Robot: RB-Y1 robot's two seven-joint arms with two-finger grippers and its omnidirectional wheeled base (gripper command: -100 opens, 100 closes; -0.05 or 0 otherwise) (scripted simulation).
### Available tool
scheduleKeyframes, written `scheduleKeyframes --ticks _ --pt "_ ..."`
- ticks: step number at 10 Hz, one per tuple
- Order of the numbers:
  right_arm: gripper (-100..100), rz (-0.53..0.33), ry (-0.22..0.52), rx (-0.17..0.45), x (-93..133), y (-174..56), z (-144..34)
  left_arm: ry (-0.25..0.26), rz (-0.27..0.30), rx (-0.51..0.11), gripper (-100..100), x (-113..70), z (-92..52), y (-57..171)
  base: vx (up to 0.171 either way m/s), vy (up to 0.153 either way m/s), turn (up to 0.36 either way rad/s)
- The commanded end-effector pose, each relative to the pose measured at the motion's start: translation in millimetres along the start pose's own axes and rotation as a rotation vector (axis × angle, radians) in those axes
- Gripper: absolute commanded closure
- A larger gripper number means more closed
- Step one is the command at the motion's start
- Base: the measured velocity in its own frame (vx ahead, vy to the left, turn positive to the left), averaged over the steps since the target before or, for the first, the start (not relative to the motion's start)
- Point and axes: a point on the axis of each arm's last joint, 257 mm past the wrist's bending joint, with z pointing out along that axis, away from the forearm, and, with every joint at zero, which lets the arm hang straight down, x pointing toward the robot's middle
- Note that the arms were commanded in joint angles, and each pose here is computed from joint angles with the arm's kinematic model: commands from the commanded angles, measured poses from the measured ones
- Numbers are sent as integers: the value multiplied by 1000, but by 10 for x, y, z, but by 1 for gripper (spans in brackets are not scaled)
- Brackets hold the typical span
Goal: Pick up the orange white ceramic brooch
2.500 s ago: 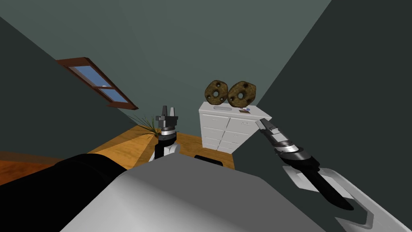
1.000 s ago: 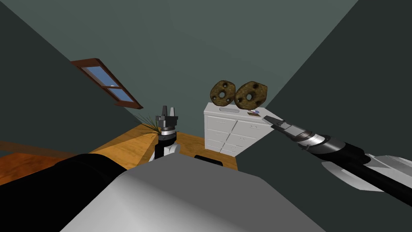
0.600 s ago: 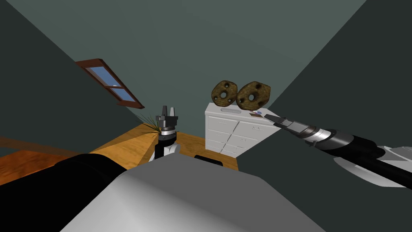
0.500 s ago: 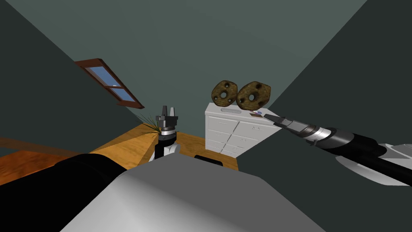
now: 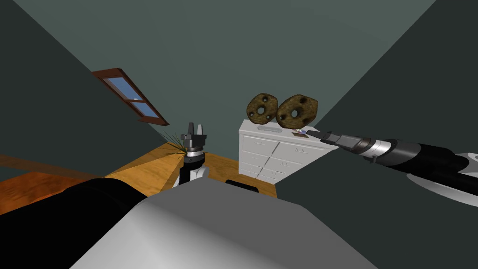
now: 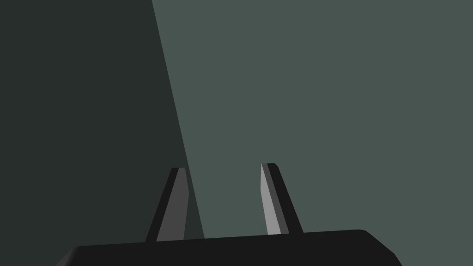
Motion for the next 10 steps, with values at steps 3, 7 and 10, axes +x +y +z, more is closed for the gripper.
scheduleKeyframes --ticks 3,7,10 --pt "-100 -44 76 -1 -42 37 78 0 0 0 0 0 0 0 12 0 10" --pt "-100 -105 190 17 -167 19 104 0 0 0 0 0 0 0 21 -6 37" --pt "-100 -150 273 23 -210 43 171 0 0 0 0 0 0 0 19 -18 27"
